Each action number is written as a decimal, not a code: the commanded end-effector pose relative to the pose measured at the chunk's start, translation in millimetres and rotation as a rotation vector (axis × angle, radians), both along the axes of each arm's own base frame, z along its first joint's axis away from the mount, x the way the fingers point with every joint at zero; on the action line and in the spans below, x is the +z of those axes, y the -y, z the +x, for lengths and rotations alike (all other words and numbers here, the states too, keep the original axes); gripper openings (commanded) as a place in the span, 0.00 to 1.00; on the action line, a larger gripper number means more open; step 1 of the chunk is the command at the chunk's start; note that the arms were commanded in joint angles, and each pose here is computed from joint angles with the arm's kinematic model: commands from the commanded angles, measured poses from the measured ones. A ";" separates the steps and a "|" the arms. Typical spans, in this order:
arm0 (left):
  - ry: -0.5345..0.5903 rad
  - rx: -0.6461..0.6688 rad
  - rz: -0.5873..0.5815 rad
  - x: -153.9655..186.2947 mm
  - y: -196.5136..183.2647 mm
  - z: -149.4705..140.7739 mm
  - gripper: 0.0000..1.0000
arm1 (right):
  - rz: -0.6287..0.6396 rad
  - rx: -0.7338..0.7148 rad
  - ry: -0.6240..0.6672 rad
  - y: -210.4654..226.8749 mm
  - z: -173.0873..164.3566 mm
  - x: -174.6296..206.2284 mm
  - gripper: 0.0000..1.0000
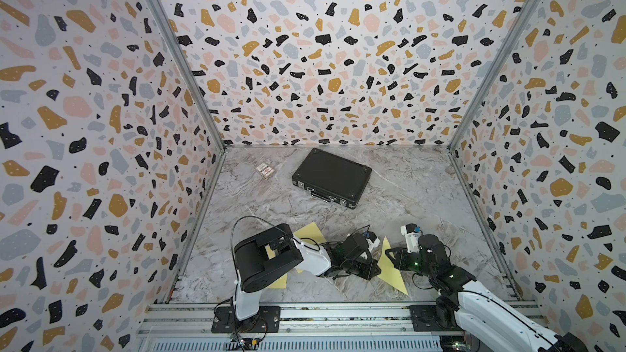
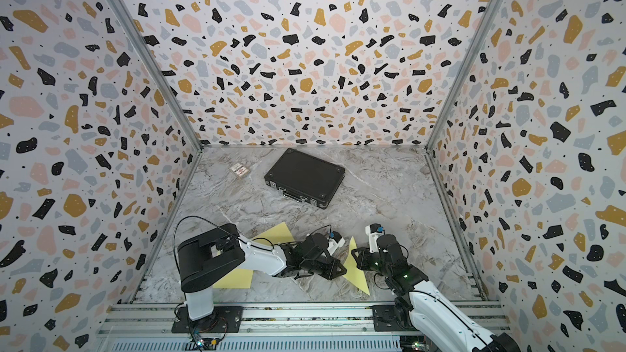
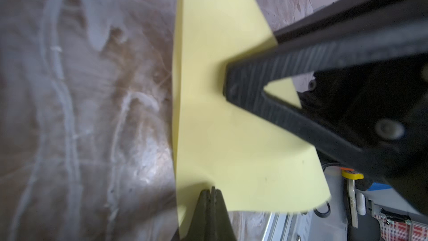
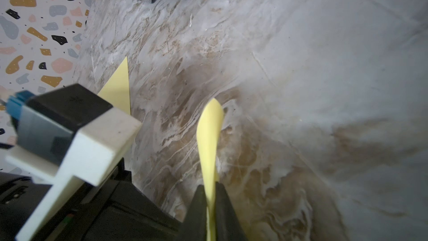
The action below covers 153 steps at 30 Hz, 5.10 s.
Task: Fold the square paper diagonally
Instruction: Pick up the paper from the center of the board, then place the paper at the center of the board, then move the paper to the center of the board.
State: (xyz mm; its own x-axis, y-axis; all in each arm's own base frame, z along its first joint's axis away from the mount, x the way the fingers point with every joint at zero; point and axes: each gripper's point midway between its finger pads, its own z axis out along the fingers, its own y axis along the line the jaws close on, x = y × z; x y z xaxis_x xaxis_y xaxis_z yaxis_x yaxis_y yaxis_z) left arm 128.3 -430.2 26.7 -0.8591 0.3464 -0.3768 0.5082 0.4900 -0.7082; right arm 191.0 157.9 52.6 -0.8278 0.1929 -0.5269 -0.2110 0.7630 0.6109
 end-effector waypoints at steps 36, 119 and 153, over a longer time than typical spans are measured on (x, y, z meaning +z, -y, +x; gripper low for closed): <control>0.278 0.480 0.030 65.9 -145.0 33.5 0.52 | 0.076 -0.532 0.061 -15.4 202.7 4.0 0.00; -0.045 0.558 0.347 -34.8 -142.4 45.8 0.28 | -0.132 -0.102 -0.271 10.7 -10.3 21.7 0.60; -0.090 0.540 0.462 -68.4 -139.8 5.4 0.24 | -0.016 -0.231 -0.373 -20.3 5.1 -36.4 0.55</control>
